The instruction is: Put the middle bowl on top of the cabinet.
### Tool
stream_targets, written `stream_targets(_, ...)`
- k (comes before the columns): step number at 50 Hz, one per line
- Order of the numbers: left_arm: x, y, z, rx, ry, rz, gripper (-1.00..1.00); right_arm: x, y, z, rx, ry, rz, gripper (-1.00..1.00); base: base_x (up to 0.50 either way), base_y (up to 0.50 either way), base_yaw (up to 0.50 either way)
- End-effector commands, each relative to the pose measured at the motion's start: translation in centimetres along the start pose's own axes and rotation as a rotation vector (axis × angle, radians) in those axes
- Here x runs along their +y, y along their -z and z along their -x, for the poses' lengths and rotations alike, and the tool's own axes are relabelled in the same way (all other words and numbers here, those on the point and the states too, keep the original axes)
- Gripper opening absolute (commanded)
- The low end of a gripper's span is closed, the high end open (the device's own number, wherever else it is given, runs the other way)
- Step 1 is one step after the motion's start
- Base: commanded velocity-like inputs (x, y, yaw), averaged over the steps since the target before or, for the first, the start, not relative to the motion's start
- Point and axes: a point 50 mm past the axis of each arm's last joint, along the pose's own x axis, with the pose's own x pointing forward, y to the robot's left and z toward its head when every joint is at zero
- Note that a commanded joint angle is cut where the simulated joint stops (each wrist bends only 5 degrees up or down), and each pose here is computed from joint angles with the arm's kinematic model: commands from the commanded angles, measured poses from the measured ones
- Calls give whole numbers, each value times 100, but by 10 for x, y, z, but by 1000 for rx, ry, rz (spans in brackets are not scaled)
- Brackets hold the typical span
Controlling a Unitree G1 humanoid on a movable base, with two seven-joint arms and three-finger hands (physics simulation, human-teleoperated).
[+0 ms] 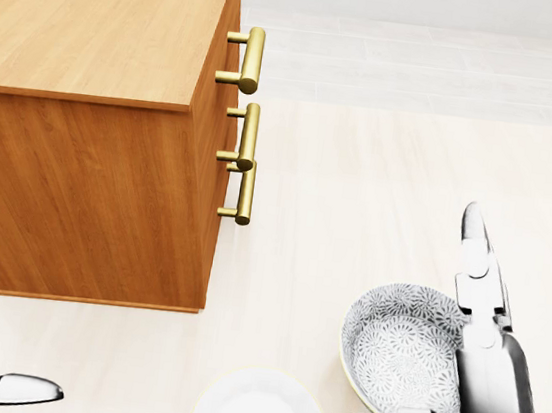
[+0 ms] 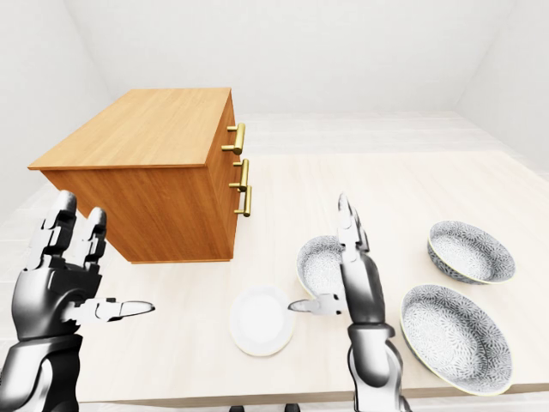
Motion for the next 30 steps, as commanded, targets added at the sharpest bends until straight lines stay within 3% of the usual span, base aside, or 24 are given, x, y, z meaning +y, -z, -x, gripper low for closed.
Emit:
stream_targets(1, 2, 7, -1, 26, 16, 15, 100, 17, 32, 14, 127, -68, 342, 100, 0, 0, 0)
stream_targets(17, 5, 3, -1, 6, 2, 19, 100, 9, 33, 25, 137, -90, 662, 100, 0, 0, 0)
stream_targets(30, 9, -3, 0, -20, -10, 15, 100, 9, 32, 34, 160, -119, 732, 100, 0, 0, 0)
